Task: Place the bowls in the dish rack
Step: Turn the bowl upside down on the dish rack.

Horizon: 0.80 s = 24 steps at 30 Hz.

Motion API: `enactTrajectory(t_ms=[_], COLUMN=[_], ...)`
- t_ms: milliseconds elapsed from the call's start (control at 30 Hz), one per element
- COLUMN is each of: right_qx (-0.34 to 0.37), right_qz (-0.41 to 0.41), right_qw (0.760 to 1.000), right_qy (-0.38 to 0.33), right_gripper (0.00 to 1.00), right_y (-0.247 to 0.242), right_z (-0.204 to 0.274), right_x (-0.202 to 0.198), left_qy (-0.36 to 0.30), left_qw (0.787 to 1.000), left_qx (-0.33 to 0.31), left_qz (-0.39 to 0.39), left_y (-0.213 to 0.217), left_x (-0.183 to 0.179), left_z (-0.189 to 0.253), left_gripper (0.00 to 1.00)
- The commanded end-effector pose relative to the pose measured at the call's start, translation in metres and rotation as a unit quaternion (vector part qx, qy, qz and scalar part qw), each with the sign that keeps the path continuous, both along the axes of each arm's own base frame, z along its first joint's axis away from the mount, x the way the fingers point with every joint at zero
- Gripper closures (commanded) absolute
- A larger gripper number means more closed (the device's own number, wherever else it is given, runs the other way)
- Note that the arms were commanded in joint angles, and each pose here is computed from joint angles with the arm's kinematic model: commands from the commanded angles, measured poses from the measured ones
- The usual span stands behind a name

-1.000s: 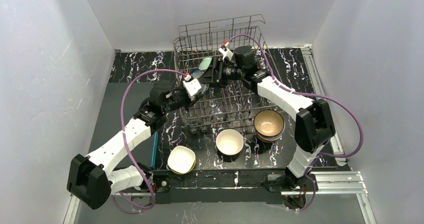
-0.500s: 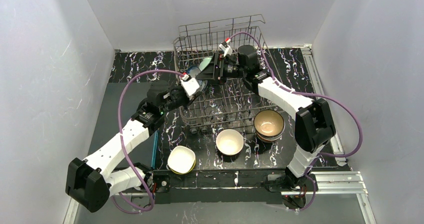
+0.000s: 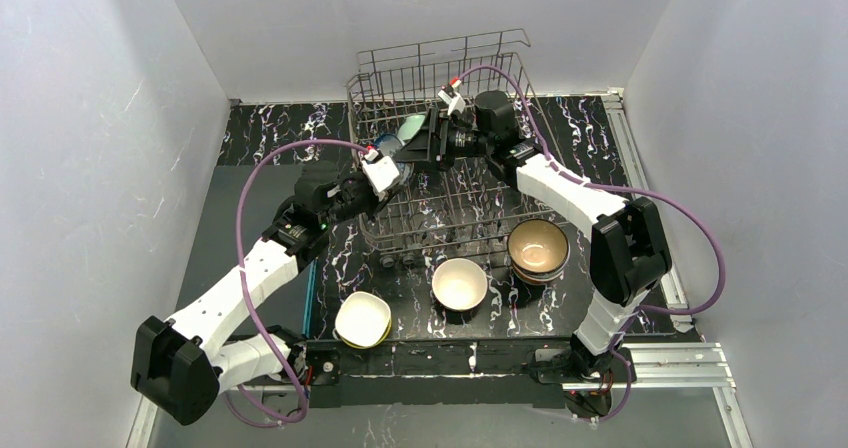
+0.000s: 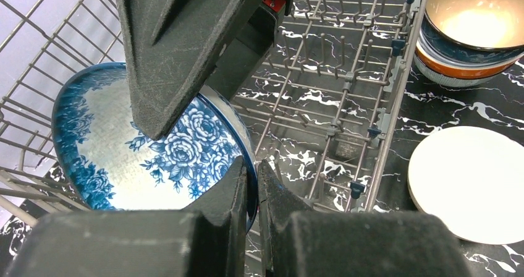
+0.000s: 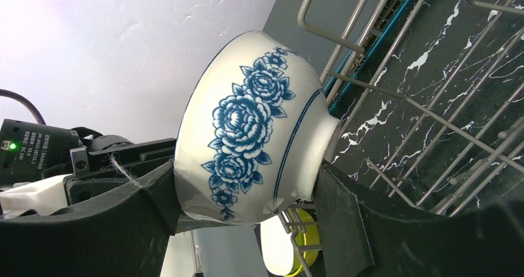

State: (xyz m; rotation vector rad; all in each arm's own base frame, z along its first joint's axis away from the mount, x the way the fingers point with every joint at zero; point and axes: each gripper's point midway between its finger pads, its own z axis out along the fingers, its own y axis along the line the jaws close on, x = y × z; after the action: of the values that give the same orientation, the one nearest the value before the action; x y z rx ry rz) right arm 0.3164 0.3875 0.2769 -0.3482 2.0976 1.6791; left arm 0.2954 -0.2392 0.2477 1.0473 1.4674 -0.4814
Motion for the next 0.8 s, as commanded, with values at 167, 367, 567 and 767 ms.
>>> enactTrajectory(t_ms=[167,367,567,767], right_qx=[0.001,-0.073,-0.131,-0.171], right_qz=[-0.002,-0.075,-0.114,-0.127], right_qw=[0.995,0.985,0.970,0.948], right_qy=[-0.105,-0.136,-0.172,-0.236], right_gripper=[0.99,0.99,0.99,0.99], right_y=[-0.002,-0.021,-0.043,-0.060], right_z=[0.043,0.023,0.006,0.007], right_x=[-0.007,0.017,0.037,0.056], left_qy=[0.001,0.003,0.006,0.030], left_qw=[0.999,0.999,0.999,0.998], left_qx=[-0.025,-0.028,-0.033,-0.057], left_qz=[-0.028,-0.034,-0.032,0.001], left_y=[-0.011,-0.012,-0.012,-0.008], left_x=[-0.008,-0.010,-0.010,-0.001], left_z=[0.017,0.019,0.021,0.026], left_gripper=[0.89,0.47,0.24,0.14])
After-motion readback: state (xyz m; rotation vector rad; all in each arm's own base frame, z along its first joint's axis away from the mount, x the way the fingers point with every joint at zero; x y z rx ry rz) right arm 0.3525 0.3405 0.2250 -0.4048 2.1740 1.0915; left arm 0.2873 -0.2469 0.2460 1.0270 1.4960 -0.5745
